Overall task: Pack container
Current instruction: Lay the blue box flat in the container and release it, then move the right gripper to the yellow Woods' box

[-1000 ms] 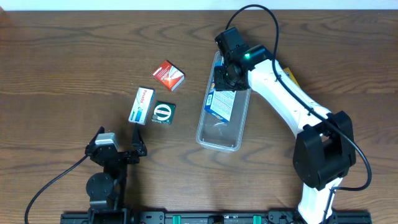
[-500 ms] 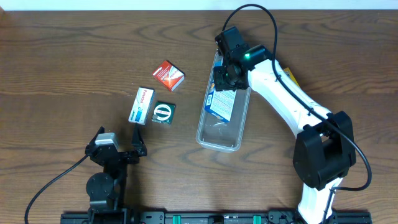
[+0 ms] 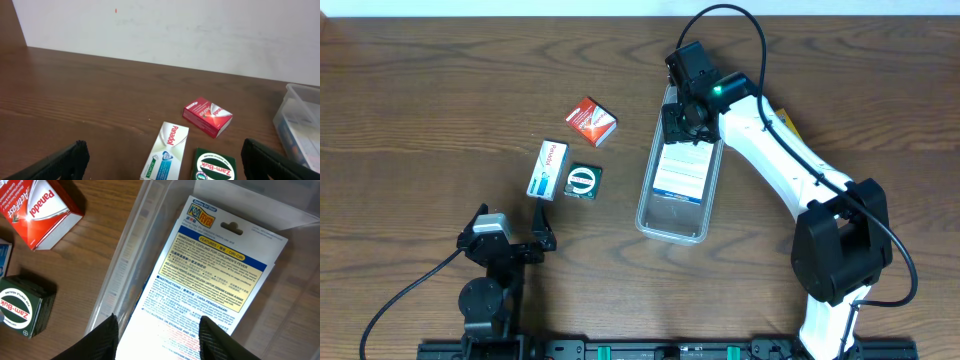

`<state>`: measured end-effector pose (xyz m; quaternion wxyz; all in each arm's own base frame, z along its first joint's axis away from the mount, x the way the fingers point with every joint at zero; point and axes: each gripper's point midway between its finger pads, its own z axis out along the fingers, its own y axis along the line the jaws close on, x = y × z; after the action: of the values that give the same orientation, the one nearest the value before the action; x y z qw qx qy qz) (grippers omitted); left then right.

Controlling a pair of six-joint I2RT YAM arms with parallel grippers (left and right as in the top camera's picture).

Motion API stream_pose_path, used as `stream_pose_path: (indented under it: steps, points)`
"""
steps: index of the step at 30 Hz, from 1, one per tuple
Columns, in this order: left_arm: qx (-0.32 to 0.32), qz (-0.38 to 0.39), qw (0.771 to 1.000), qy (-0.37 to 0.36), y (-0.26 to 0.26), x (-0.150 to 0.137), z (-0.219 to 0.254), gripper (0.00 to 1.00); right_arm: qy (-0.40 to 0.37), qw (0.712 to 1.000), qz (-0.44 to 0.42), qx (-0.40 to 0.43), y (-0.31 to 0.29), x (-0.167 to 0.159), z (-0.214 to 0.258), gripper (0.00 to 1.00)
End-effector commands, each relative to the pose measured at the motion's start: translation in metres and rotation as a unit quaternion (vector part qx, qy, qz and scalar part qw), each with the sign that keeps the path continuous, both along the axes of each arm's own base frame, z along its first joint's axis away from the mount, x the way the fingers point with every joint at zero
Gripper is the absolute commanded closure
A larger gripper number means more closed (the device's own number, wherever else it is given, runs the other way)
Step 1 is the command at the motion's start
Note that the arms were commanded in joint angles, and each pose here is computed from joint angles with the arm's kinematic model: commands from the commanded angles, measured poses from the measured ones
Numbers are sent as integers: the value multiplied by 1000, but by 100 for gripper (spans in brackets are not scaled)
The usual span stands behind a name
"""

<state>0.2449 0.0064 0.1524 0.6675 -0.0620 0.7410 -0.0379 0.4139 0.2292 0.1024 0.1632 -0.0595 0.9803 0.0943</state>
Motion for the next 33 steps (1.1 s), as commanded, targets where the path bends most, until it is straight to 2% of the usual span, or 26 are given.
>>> stream_pose_path:
  steps: [1, 8, 12, 16, 20, 27, 33]
  points:
    - [6, 5, 1000, 24, 2, -1, -15, 2, 17, 1000, -1, -4, 3, -4, -14, 50]
    - [6, 5, 1000, 24, 2, -1, -15, 2, 42, 999, 6, 1, 5, -16, -16, 51]
    - [6, 5, 1000, 24, 2, -1, -16, 2, 47, 999, 10, 2, 4, -19, -14, 56]
    - [7, 5, 1000, 24, 2, -1, -16, 2, 29, 999, 20, 7, 3, -17, 3, 59]
    - [6, 5, 1000, 24, 2, -1, -16, 2, 4, 1000, 22, 13, -5, -14, 33, 57]
    - [6, 5, 1000, 24, 2, -1, -15, 2, -11, 1000, -22, 3, -60, -17, 74, 51]
    - [7, 5, 1000, 24, 2, -1, -15, 2, 17, 997, -67, -16, -121, -22, 78, 47]
